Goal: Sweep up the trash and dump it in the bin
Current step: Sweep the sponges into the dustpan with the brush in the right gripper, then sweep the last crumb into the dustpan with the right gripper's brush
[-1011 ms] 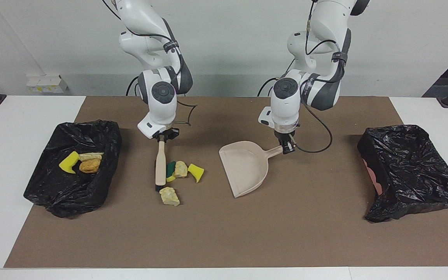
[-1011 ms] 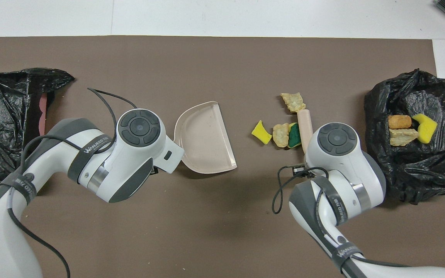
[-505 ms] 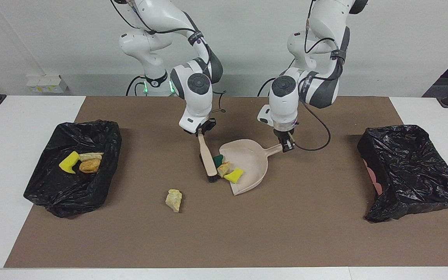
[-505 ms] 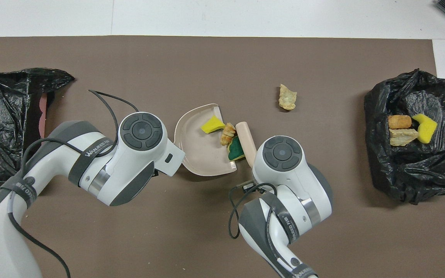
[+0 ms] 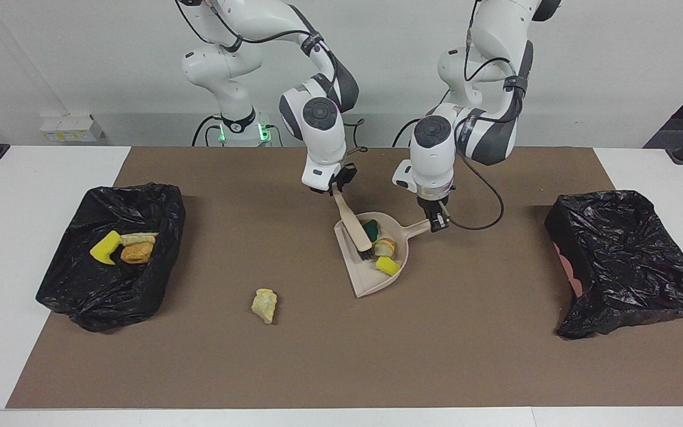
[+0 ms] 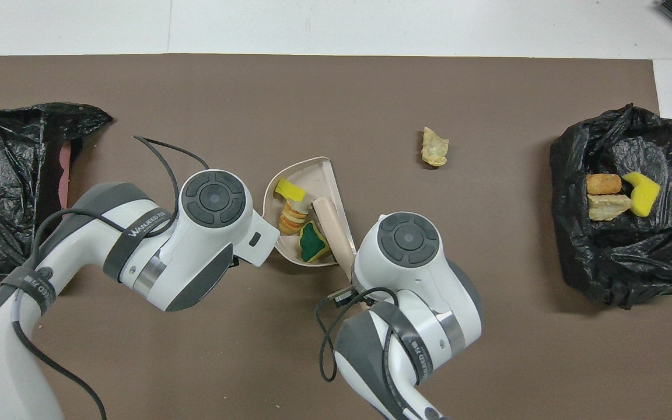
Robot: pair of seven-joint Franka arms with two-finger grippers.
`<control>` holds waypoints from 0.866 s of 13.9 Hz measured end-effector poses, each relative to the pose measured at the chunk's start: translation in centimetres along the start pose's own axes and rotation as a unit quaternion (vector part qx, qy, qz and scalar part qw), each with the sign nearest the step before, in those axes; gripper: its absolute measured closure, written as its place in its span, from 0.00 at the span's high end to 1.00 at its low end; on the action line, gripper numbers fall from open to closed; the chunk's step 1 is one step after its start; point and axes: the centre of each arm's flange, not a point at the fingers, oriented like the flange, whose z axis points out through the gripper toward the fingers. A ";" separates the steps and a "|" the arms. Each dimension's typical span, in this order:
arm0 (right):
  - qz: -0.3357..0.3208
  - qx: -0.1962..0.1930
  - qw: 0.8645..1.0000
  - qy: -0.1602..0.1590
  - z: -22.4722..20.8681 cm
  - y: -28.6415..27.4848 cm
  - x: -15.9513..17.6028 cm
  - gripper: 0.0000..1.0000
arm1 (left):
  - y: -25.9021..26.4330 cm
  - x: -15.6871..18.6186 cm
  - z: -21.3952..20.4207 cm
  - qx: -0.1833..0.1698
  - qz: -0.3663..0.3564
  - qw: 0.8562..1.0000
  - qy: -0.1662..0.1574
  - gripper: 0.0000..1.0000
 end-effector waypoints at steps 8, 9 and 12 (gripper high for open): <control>0.080 -0.109 0.990 0.032 -6.7 17.7 2.1 0.26 | 0.0 0.0 0.0 0.000 0.000 1.000 0.000 0.32; 0.083 -0.127 0.988 0.038 -6.2 19.7 2.5 0.26 | 0.0 0.0 0.0 0.000 0.000 1.000 0.000 0.32; 0.083 -0.155 0.983 0.051 -3.7 23.9 4.4 0.26 | 0.0 0.0 0.0 0.000 0.000 1.000 0.000 0.32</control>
